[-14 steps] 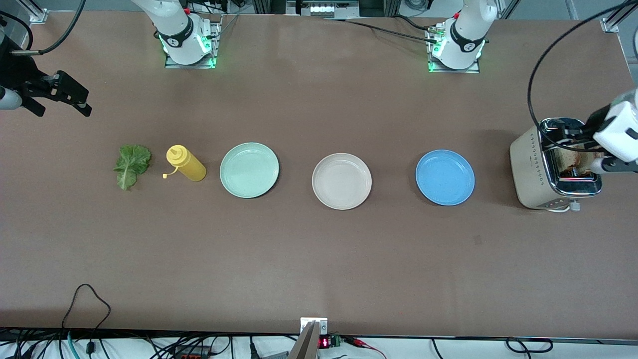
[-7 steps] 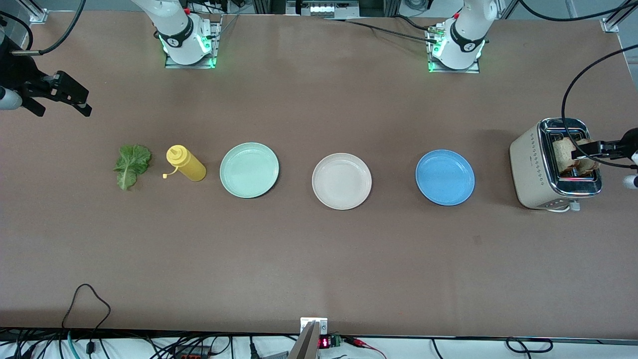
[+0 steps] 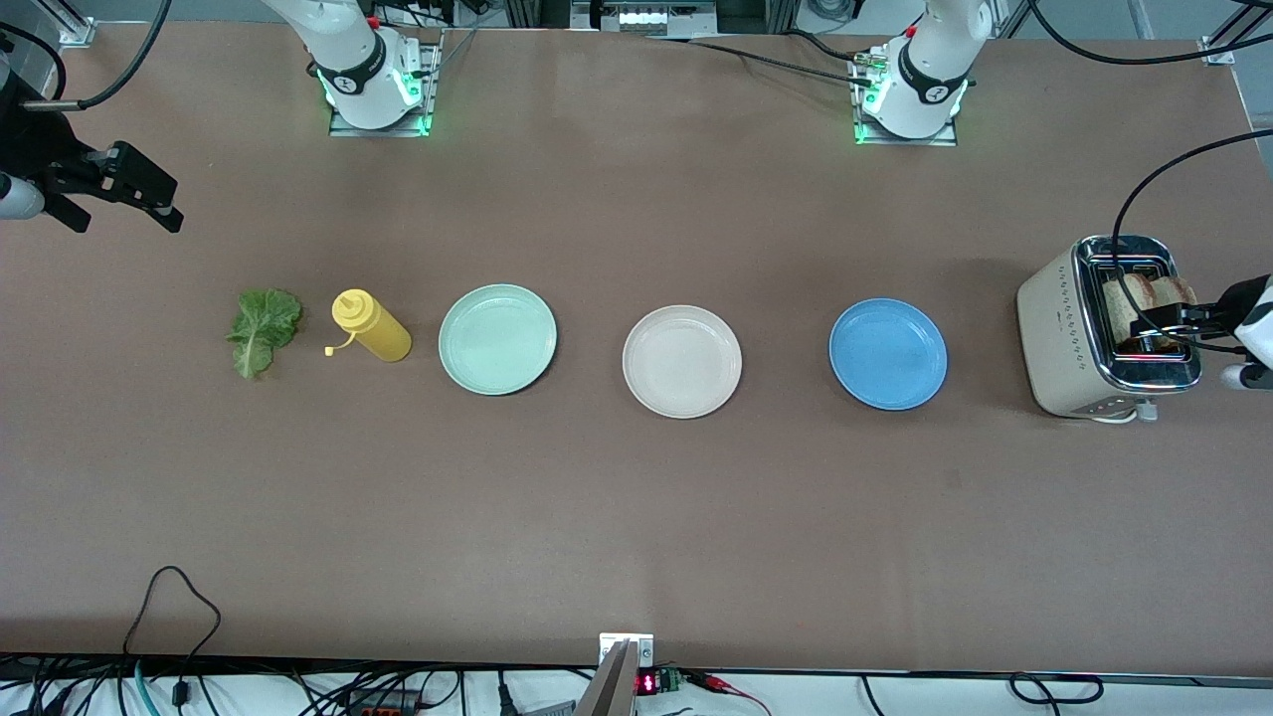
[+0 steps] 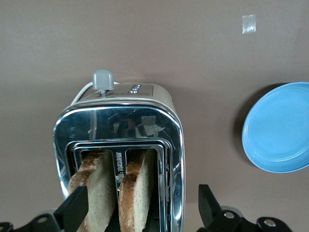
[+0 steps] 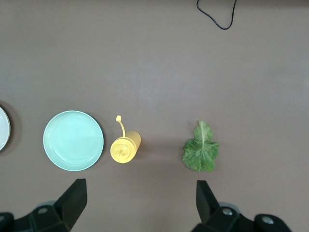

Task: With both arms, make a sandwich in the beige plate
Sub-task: 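Grasp a toast slice with the left gripper and lift it out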

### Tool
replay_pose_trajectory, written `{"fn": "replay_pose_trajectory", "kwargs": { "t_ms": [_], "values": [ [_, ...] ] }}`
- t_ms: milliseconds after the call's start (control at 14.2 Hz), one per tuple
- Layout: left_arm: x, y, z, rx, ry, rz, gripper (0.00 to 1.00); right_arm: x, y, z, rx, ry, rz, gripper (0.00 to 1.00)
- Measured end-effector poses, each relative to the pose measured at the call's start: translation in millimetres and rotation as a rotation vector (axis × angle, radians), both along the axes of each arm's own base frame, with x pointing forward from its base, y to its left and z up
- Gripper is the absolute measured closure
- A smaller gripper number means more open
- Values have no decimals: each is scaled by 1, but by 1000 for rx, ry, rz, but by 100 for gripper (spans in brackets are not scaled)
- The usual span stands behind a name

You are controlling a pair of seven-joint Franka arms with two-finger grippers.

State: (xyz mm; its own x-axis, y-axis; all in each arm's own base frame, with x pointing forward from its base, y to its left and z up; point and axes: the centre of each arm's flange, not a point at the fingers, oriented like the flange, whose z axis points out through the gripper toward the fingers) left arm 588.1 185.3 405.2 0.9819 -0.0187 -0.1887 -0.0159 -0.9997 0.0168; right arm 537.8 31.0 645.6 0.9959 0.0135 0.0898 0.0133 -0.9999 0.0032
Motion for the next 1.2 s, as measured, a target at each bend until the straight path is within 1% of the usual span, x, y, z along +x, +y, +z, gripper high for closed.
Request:
{"fn": "replay_pose_trajectory", "kwargs": {
  "t_ms": [211, 422, 563, 634, 704, 774, 845, 915, 986, 1056, 1126, 1197],
  "values": [
    [-5, 0, -10, 7, 12, -6, 0, 0, 0, 0, 0, 1, 0, 0],
    [-16, 0, -21, 26, -4, -16, 0, 0, 0, -1, 0, 1, 0, 0],
    [-27, -2, -28, 42, -15, -31, 3, 0, 0, -1, 0, 2, 0, 0],
    [-32, -3, -30, 46, -15, -38, 8, 0, 0, -1, 0, 2, 0, 0],
    [-37, -4, -32, 47, -14, -42, 8, 0, 0, -1, 0, 2, 0, 0],
    [-40, -5, -31, 48, -15, -45, 12, 0, 0, -1, 0, 2, 0, 0],
    [-43, -6, -31, 48, -14, -46, 12, 0, 0, -2, 0, 2, 0, 0],
    [-45, -6, -31, 47, -12, -47, 17, 0, 0, -2, 0, 2, 0, 0],
    [-47, -7, -33, 46, -9, -47, 25, 1, 0, -2, 0, 3, 0, 0],
    [-49, -7, -36, 45, -5, -48, 25, 1, 0, -2, 0, 3, 0, 0],
    [-50, -7, -39, 44, -3, -48, 31, 1, 0, -2, 0, 3, 0, 0],
    [-51, -7, -41, 43, -2, -47, 44, 1, 0, -2, 0, 3, 0, 0]
  ]
}}
